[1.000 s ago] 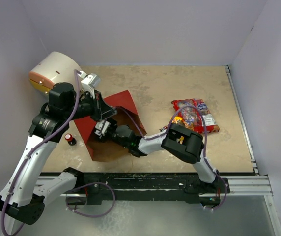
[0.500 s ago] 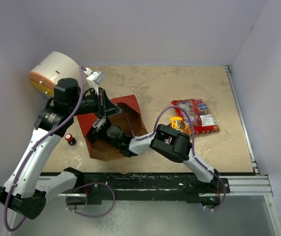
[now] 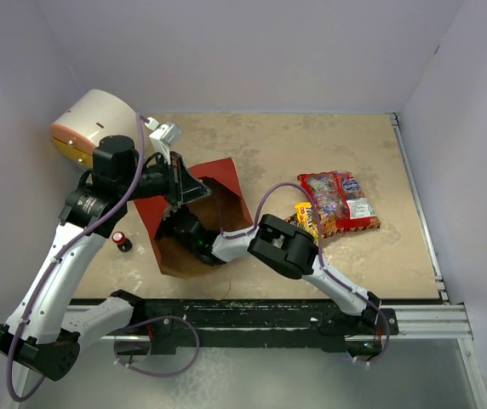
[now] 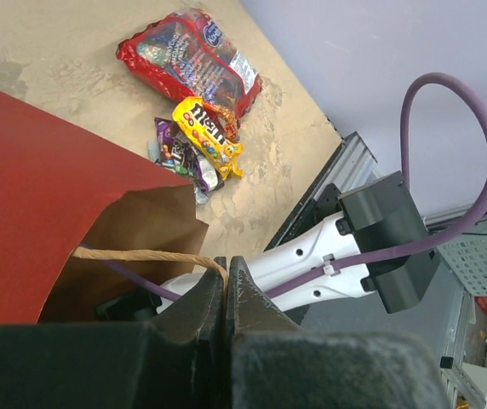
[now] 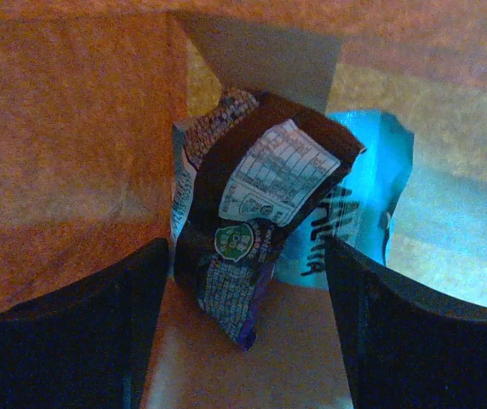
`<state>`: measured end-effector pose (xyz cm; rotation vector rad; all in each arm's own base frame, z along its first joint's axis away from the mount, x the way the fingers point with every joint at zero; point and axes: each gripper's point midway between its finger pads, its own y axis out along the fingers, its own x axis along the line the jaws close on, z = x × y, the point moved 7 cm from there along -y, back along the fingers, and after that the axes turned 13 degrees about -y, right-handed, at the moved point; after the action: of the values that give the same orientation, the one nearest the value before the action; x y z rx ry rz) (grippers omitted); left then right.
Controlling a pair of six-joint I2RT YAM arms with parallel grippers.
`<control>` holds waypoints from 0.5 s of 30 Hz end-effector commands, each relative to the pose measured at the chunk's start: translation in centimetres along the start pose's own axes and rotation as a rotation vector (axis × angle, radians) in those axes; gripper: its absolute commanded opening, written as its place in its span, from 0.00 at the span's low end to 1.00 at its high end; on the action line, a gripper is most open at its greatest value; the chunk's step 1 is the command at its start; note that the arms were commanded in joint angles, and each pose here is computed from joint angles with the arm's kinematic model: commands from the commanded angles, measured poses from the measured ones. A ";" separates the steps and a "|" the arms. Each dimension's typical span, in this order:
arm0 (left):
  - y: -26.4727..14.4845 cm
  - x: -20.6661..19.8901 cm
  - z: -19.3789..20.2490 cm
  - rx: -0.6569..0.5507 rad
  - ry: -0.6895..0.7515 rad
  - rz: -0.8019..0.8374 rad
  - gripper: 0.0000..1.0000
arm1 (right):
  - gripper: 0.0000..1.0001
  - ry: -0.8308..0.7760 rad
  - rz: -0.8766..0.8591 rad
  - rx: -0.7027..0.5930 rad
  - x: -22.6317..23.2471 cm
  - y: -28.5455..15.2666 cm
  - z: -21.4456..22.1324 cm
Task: Take the snacks out of the paper bag
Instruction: Take out the snack from the paper bag.
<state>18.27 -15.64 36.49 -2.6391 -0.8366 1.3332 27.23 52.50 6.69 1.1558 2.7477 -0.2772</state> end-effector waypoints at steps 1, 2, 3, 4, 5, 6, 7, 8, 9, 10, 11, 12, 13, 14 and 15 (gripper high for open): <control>-0.9 -1.9 -0.5 -0.029 0.060 0.078 0.00 | 0.76 0.069 0.072 -0.030 -1.3 1.4 -1.5; -1.0 -1.9 -0.5 -0.028 0.060 0.076 0.00 | 0.75 0.064 0.069 -0.032 -1.3 1.5 -1.4; -1.0 -1.9 -0.5 -0.029 0.060 0.074 0.00 | 0.73 0.054 0.068 -0.032 -1.2 1.7 -1.4; -1.1 -1.9 -0.4 -0.029 0.063 0.070 0.00 | 0.71 0.045 0.073 -0.023 -1.3 1.9 -1.2; -1.1 -1.8 -0.4 -0.032 0.063 0.062 0.00 | 0.69 0.038 0.072 -0.023 -1.3 2.1 -1.2; -1.3 -1.7 -0.4 -0.037 0.063 0.046 0.00 | 0.65 0.028 0.069 -0.029 -1.4 2.1 -1.4; -1.4 -1.6 -0.4 -0.044 0.059 0.025 0.00 | 0.59 0.018 0.066 -0.035 -1.6 2.0 -1.6; -1.5 -1.3 -0.3 -0.052 0.055 0.003 0.00 | 0.54 0.005 0.058 -0.044 -1.6 1.9 -1.9; -1.6 -1.1 -0.3 -0.059 0.051 -0.021 0.00 | 0.50 -0.007 0.051 -0.053 -1.7 1.7 -2.2; -1.7 -0.8 -0.2 -0.066 0.046 -0.048 0.00 | 0.46 -0.020 0.048 -0.061 -1.9 1.5 -2.4; -1.8 -0.6 -0.2 -0.076 0.042 -0.070 0.00 | 0.42 -0.029 0.043 -0.072 -2.1 1.2 -2.9; -2.0 -0.5 -0.1 -0.086 0.043 -0.087 0.00 | 0.39 -0.045 0.033 -0.075 -2.2 0.8 -2.9; -2.1 -0.3 -0.2 -0.096 0.040 -0.108 0.00 | 0.35 -0.061 0.026 -0.086 -2.4 0.4 -3.3; -2.2 -0.2 -0.2 -0.105 0.038 -0.127 0.00 | 0.31 -0.074 0.015 -0.097 -2.5 0.0 -3.6; -2.2 0.1 -0.2 -0.112 0.035 -0.148 0.00 | 0.29 -0.089 0.008 -0.110 -2.7 -0.5 -4.0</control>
<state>17.58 -14.60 36.23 -2.5907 -0.9748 1.3242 28.67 51.80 5.53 1.1603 2.6947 -0.3371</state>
